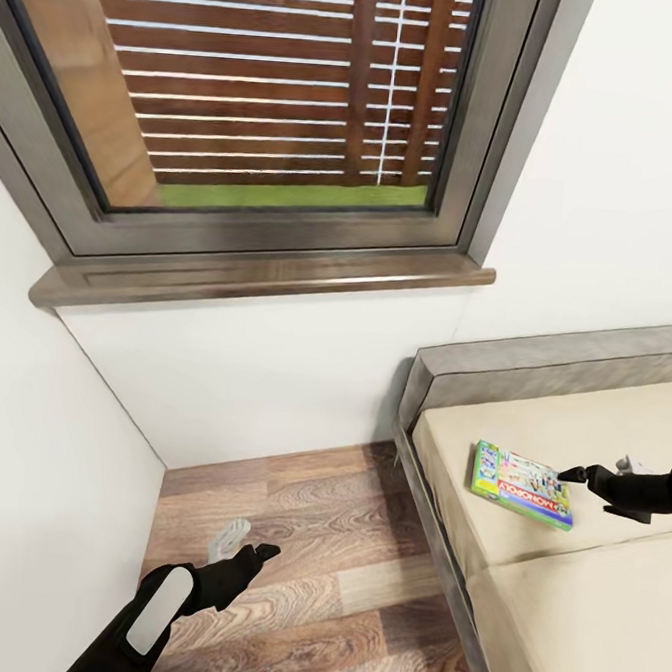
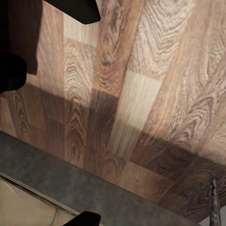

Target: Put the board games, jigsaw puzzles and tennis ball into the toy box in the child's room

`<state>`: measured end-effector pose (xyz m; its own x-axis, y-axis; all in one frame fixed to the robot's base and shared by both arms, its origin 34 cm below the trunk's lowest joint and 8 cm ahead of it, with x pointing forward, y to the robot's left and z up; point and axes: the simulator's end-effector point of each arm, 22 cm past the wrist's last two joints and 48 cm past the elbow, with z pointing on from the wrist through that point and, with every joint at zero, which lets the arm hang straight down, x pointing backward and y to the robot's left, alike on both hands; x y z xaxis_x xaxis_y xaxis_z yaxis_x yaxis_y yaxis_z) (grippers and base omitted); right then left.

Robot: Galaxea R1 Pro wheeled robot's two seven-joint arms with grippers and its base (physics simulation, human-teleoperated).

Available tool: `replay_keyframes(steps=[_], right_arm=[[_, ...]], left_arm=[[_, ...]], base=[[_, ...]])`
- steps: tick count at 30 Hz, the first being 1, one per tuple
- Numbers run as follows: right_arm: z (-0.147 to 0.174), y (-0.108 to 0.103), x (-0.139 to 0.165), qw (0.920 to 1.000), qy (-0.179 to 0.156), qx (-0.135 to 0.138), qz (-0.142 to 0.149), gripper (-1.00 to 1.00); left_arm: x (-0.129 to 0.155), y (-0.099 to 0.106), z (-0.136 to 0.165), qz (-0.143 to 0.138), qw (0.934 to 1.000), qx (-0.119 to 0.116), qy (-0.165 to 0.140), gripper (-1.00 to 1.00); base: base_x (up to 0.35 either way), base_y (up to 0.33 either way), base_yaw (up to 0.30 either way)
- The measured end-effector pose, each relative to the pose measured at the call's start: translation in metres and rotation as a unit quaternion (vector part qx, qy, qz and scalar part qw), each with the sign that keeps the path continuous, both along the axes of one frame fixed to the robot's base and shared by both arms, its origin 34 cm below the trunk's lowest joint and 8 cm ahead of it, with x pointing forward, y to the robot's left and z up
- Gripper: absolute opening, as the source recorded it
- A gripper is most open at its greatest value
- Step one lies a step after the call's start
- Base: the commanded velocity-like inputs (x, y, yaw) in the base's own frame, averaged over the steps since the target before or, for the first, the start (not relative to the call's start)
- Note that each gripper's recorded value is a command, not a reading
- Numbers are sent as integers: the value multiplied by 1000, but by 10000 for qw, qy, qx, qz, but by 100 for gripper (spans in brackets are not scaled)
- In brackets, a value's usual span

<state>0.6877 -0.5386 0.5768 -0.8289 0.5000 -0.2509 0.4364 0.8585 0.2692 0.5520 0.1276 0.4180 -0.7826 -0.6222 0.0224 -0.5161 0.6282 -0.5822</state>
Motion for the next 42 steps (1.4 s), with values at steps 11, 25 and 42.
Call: replay_keyframes(steps=[11, 25, 42], right_arm=[[4, 3, 6, 9999, -98, 8, 53, 100], [6, 5, 10, 9998, -156, 55, 54, 100], [-2, 11, 11, 9996, -160, 249, -26, 100]], left_arm=[[-1, 0, -1, 1, 10000, 0, 10, 100], [-1, 0, -2, 1, 10000, 0, 22, 100], [-7, 0, -10, 0, 9999, 0, 121, 100]], base=[[0, 0, 0], [0, 0, 0], [0, 0, 0]])
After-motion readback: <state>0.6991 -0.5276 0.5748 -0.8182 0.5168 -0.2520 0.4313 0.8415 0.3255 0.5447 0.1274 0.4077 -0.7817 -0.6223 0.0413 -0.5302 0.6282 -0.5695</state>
